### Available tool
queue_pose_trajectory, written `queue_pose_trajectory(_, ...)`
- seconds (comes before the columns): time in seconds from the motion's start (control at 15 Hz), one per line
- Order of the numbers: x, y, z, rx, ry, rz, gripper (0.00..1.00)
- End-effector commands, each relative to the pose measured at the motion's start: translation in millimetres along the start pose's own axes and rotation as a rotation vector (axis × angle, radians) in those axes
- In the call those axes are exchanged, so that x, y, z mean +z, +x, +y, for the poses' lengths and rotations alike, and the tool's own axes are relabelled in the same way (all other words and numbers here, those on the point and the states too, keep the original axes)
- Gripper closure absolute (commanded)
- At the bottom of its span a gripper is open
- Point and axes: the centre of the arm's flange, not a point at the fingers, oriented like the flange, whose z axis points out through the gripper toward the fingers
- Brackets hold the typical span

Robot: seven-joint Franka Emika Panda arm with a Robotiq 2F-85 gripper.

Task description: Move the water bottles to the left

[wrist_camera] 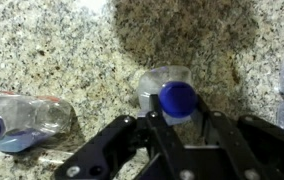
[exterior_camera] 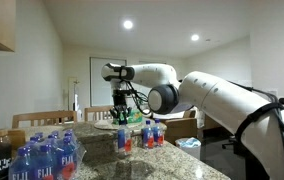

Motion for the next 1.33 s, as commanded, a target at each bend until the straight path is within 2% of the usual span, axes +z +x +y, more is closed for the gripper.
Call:
queue_pose_trajectory(0.0,-20.7,-11.8,-28.3,-0.05,-0.056,-0.035,0.91)
queue_pose_trajectory(0.13,-20.4,-17.9,-48.4,-0.074,-0.07,-0.043,0.91)
queue_pose_trajectory(0.47,-20.9,-24.7,-95.4,-0.097,-0.062,0.036,0.91)
queue_pose_trajectory(0.6,-24.3,-20.6,-111.4,-0.071,-0.026,0.079,0.91)
queue_pose_trajectory(0.87,-26.2,-0.6,-147.5,-0.012,0.06,0.068,0.91)
queue_pose_trajectory(1.13,-18.4,14.8,-173.8,0.076,0.209,0.082,0.91)
queue_pose_trajectory(1.27,-16.2,22.2,-184.3,0.166,0.265,0.132,0.91)
